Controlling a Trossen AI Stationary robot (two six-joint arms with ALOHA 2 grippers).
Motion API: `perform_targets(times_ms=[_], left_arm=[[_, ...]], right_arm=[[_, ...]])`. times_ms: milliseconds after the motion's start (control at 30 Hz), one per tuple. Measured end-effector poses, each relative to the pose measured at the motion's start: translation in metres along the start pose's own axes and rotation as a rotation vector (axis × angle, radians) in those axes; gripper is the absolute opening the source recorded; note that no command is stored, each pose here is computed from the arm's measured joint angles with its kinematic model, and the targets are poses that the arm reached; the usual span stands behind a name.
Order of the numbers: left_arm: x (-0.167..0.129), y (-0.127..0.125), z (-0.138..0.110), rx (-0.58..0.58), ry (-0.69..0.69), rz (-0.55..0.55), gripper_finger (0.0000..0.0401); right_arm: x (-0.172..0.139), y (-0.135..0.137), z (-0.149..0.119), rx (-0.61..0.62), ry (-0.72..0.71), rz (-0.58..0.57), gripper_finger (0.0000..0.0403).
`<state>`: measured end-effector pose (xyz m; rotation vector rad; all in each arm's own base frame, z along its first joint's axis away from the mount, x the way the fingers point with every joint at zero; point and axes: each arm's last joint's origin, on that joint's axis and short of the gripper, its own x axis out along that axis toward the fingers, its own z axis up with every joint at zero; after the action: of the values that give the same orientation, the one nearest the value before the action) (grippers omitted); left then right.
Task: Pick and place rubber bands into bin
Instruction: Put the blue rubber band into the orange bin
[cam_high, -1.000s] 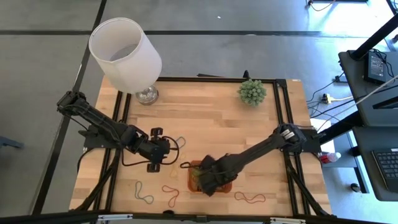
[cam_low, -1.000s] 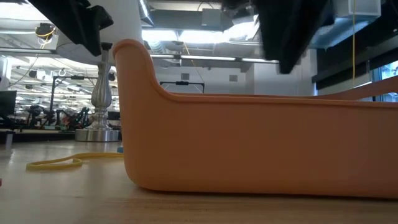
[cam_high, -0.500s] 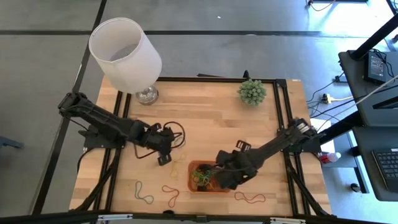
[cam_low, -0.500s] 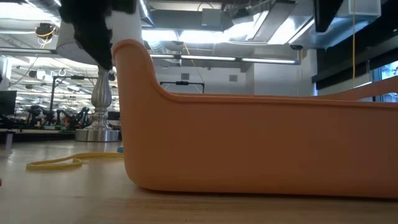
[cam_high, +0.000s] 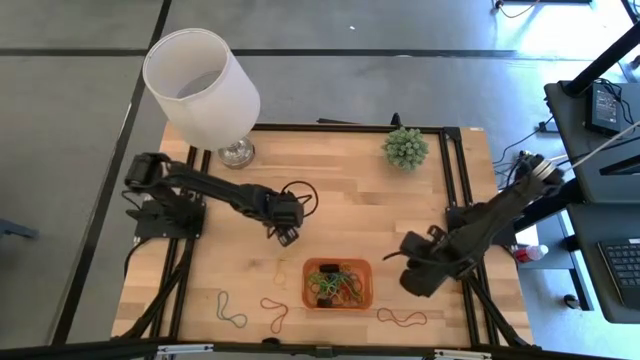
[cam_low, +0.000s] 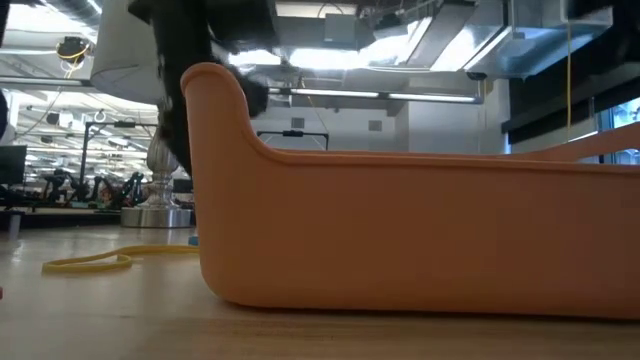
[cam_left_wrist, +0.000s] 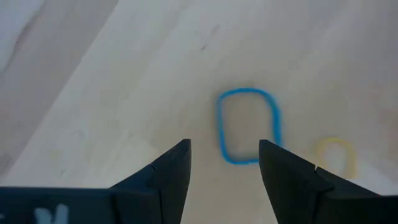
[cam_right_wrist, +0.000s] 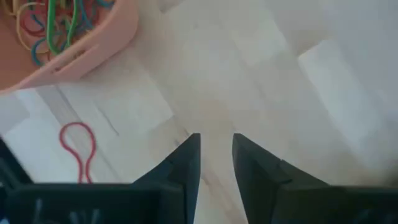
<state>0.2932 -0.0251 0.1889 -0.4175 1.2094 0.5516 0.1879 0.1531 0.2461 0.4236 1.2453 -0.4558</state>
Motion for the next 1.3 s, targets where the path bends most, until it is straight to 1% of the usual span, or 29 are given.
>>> perform_targets(times_ms=[67, 233, 333, 400, 433, 533, 567, 633, 700, 800, 900, 1033, 1100, 1233, 1300], left_arm=[[0.013, 0.001, 0.002, -0.021, 0.021, 0.029, 0.0182], [0.042, -0.006, 0.006, -0.031, 0.035, 0.035, 0.0181], [0.056, -0.009, 0.005, -0.049, 0.049, 0.061, 0.0165], [0.062, -0.01, 0.004, -0.078, 0.061, 0.077, 0.0136], [0.065, -0.01, 0.003, -0.091, 0.072, 0.085, 0.0114], [0.067, -0.01, 0.001, -0.126, 0.091, 0.096, 0.003], [0.066, -0.01, 0.001, -0.141, 0.091, 0.098, 0.0017], [0.056, -0.013, 0.003, -0.158, 0.079, 0.084, 0.0006], [0.042, -0.018, 0.003, -0.151, 0.117, 0.044, 0.0003], [0.001, -0.027, 0.013, -0.137, 0.067, -0.009, 0.0003], [-0.032, -0.034, 0.021, -0.102, 0.015, 0.013, 0.0003], [-0.082, -0.055, 0.033, -0.024, -0.054, -0.071, 0.0003], [-0.099, -0.068, 0.04, -0.003, -0.098, -0.112, 0.0003], [-0.122, -0.099, 0.054, 0.014, -0.175, -0.183, 0.0003], [-0.125, -0.118, 0.06, 0.055, -0.196, -0.213, 0.0003]], right_arm=[[0.005, -0.009, -0.01, 0.022, -0.009, 0.046, 0.0097], [0.016, -0.024, -0.028, 0.09, -0.018, 0.143, 0.0097], [0.02, -0.027, -0.034, 0.084, -0.023, 0.191, 0.0097], [0.021, -0.027, -0.036, 0.082, -0.026, 0.219, 0.0097], [0.022, -0.026, -0.037, 0.081, -0.027, 0.228, 0.0097], [0.022, -0.025, -0.038, 0.077, -0.029, 0.244, 0.0097], [0.022, -0.025, -0.038, 0.075, -0.029, 0.245, 0.0097], [0.022, -0.025, -0.039, 0.071, -0.028, 0.244, 0.0097], [0.021, -0.025, -0.04, 0.055, -0.029, 0.244, 0.0097], [0.021, -0.025, -0.04, 0.011, -0.034, 0.243, 0.0097], [0.022, -0.025, -0.04, -0.015, -0.037, 0.24, 0.0097], [0.022, -0.025, -0.04, -0.061, -0.044, 0.236, 0.0097], [0.022, -0.026, -0.04, -0.068, -0.053, 0.222, 0.0097], [0.022, -0.029, -0.038, -0.069, -0.109, 0.183, 0.0097], [0.022, -0.03, -0.038, -0.069, -0.12, 0.174, 0.0097]])
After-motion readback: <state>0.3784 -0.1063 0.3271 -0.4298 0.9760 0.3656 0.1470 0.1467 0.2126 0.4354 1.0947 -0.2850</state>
